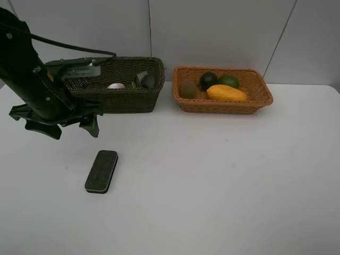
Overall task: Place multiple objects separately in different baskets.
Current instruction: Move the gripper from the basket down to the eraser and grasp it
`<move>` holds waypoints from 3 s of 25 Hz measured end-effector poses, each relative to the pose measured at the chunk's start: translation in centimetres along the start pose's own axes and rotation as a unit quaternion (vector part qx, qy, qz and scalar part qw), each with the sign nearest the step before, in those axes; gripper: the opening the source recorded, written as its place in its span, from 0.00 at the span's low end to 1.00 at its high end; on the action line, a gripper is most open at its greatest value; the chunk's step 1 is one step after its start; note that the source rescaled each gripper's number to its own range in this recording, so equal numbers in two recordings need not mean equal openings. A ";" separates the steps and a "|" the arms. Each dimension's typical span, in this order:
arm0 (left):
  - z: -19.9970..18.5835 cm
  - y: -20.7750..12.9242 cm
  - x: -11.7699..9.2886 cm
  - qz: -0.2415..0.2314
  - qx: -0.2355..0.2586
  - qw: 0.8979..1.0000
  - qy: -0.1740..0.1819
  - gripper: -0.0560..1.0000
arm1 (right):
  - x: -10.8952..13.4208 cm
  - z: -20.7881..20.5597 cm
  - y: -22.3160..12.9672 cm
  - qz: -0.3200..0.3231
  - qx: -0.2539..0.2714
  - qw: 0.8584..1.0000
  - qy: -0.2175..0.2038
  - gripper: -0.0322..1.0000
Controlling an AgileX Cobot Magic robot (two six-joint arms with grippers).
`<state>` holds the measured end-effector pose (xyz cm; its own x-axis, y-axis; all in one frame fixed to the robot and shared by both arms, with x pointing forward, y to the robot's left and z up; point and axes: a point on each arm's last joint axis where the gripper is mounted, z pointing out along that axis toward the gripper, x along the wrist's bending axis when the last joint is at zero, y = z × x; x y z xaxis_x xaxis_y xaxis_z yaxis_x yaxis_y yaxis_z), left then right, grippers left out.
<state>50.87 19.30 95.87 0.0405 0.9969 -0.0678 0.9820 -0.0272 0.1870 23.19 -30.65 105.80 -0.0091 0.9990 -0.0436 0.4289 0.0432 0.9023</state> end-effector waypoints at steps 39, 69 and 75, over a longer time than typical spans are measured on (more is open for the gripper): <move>8.9 -2.0 -3.0 0.034 0.127 0.991 0.001 1.00 | 0.0 0.0 0.0 0.000 0.000 1.000 0.000 1.00; 8.9 -2.0 -2.9 0.016 0.127 0.992 0.011 0.60 | 0.0 0.0 0.0 0.000 0.000 1.000 0.000 1.00; 7.9 -1.1 -3.3 0.025 0.148 0.988 0.021 0.60 | 0.0 0.0 0.0 0.000 0.000 1.000 0.000 1.00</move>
<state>51.12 15.49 88.11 0.0892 0.9957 -0.0241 0.9902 -0.0912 -0.1056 23.19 -30.65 105.80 -0.0091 0.9990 -0.0436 0.4289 0.0432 0.9023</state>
